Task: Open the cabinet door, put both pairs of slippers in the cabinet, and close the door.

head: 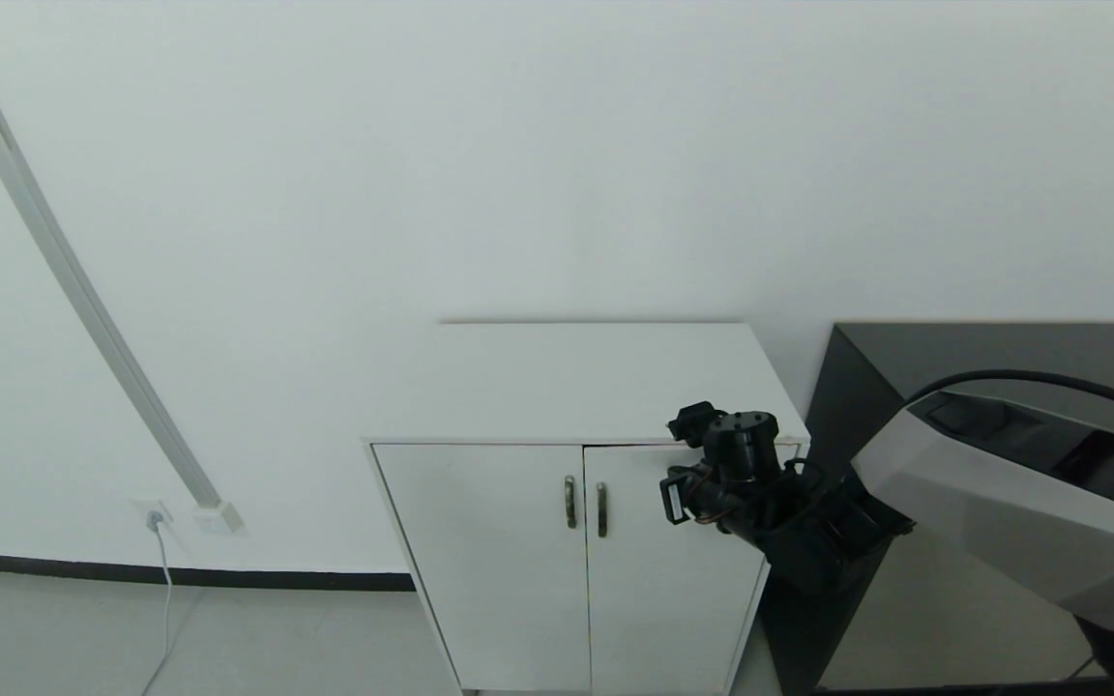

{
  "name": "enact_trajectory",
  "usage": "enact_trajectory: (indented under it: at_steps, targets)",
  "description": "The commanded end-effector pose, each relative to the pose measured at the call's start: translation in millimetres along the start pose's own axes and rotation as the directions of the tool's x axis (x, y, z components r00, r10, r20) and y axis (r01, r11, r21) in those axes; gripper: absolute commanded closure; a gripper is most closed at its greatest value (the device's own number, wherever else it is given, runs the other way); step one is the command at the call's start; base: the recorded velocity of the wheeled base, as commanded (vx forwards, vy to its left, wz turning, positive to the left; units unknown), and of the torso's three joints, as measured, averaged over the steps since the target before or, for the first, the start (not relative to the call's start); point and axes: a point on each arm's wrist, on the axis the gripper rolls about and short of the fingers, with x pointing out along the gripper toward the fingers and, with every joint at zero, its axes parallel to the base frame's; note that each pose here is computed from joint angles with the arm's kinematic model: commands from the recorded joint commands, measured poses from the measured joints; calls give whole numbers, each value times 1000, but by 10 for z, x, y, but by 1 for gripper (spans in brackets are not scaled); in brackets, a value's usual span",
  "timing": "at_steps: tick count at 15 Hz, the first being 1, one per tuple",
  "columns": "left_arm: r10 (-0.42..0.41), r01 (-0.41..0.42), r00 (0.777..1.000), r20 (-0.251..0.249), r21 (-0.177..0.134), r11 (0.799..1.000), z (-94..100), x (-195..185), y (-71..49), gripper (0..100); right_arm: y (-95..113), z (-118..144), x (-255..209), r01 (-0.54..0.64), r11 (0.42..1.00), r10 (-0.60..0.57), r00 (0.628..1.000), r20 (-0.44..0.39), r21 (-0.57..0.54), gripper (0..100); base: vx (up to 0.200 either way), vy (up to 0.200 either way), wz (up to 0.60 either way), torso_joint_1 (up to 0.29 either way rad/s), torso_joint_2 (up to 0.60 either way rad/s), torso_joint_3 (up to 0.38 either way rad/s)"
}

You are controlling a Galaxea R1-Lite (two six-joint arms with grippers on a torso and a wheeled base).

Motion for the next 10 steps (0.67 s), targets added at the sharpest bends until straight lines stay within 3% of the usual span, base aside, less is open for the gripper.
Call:
enact_trajectory:
  at_steps: [1, 10]
  targets:
    - [0, 0, 1000, 0, -1, 1000, 1, 0, 0, 100, 1, -28, 35, 0, 1000, 0, 1000, -3, 0, 100, 0, 0, 0, 0, 0, 0]
    - [0, 0, 1000, 0, -1, 1000, 1, 0, 0, 100, -22, -1, 115, 9, 1000, -9, 1000, 4, 4, 100, 0, 0, 0, 0, 0, 0]
